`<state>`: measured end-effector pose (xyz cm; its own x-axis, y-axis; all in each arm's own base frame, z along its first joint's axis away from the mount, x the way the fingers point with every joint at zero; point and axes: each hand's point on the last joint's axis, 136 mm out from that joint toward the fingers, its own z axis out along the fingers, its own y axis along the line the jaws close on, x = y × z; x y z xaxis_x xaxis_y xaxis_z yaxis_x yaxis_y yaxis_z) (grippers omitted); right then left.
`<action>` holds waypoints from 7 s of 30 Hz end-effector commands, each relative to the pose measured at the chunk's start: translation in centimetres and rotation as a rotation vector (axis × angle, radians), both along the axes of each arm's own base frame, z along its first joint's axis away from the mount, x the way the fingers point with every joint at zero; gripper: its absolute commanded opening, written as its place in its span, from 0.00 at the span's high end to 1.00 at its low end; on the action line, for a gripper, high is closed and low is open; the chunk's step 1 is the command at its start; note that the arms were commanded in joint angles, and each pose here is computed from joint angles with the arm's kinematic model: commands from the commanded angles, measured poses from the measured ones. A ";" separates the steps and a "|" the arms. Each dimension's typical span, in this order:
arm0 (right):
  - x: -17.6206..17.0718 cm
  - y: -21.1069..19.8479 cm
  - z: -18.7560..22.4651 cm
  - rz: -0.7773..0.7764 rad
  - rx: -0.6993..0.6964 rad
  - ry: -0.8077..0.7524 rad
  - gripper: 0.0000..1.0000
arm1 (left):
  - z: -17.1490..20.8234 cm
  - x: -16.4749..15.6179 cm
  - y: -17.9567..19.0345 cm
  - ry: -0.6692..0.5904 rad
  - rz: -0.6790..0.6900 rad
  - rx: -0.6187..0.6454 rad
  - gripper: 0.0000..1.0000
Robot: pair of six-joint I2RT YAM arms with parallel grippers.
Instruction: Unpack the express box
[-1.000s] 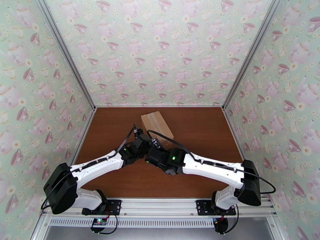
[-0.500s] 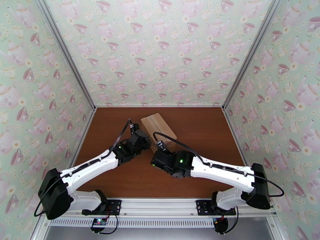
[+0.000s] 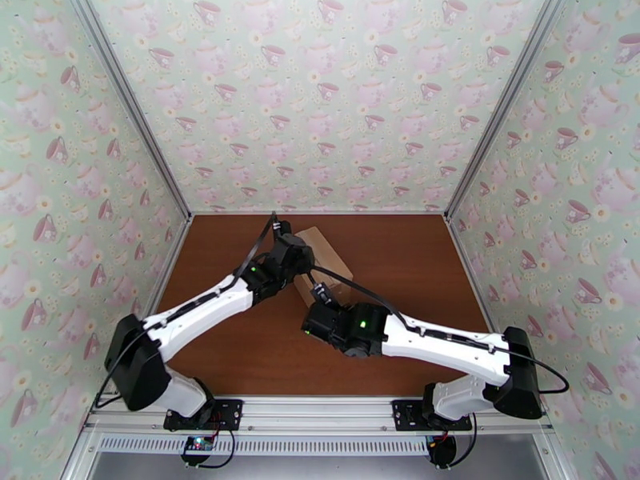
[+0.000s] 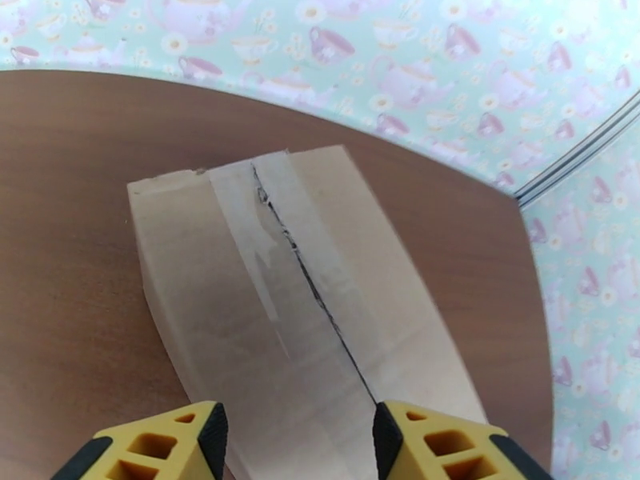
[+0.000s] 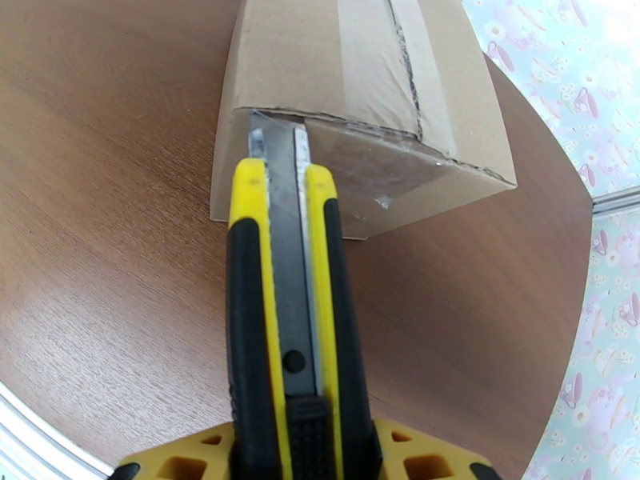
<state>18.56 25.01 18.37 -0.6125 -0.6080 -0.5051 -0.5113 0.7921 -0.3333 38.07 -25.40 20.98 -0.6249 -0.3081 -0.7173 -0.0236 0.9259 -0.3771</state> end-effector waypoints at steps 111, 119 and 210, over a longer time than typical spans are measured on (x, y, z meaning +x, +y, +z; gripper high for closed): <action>24.9 -7.1 2.1 -0.495 0.752 -0.274 1.00 | -3.5 -7.2 17.6 0.191 0.269 -0.123 0.53; 34.4 -2.6 -0.3 -0.339 0.773 -0.211 1.00 | -6.0 -10.6 14.1 0.250 0.218 -0.138 0.54; 17.7 -4.8 -2.7 -0.440 0.748 -0.050 1.00 | -10.4 -3.7 10.9 0.217 0.190 -0.079 0.57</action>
